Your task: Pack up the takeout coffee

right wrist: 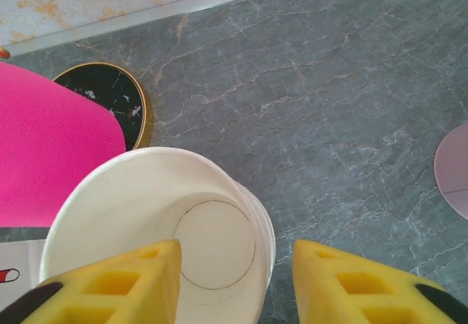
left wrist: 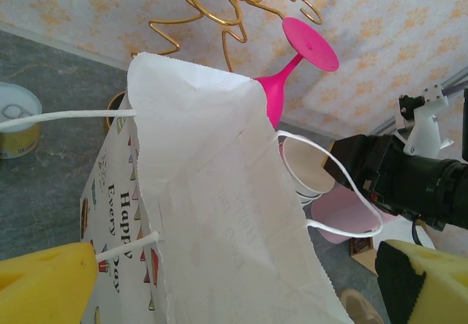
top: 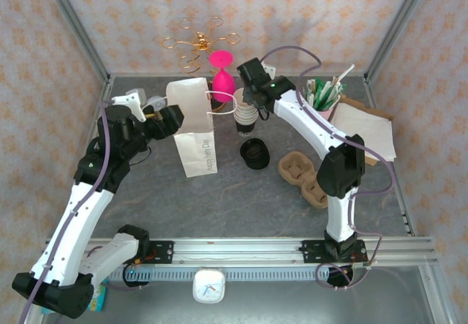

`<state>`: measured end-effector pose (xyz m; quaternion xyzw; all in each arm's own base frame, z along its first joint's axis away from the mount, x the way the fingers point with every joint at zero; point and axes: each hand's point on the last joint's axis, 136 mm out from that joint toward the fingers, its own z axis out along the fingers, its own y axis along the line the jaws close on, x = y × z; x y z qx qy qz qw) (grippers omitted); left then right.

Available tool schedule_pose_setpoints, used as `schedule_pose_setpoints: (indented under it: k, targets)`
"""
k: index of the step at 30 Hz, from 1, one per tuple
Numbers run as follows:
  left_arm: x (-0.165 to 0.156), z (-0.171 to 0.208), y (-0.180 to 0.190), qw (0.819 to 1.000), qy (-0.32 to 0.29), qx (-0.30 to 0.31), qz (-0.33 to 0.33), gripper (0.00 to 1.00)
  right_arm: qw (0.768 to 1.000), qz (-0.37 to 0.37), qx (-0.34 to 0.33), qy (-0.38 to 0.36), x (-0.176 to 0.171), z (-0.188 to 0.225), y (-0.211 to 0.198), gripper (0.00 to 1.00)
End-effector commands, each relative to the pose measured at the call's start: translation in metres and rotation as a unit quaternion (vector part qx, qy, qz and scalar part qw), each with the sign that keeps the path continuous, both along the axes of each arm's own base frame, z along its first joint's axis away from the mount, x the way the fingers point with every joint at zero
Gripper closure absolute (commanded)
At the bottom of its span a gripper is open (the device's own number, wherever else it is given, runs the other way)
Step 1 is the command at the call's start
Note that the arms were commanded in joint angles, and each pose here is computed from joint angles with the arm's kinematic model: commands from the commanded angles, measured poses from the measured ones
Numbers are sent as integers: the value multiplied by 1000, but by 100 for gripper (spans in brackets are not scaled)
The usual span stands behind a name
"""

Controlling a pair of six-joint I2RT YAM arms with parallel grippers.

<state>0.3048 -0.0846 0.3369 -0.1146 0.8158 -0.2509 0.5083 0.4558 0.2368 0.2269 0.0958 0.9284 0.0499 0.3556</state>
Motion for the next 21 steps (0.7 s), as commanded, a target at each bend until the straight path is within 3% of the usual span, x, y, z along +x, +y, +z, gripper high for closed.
schedule_pose_setpoints:
  k: [1, 11, 21]
  targets:
    - [-2, 13, -6, 1000, -12, 8, -20, 1, 1000, -9, -22, 9, 0, -4, -5, 60]
    - [1, 13, -8, 1000, -8, 10, -27, 1, 1000, -4, -21, 8, 4, -4, -1, 78]
    - [1, 14, -9, 999, -6, 16, -32, 1, 1000, 1, -16, 18, 5, -11, 3, 77]
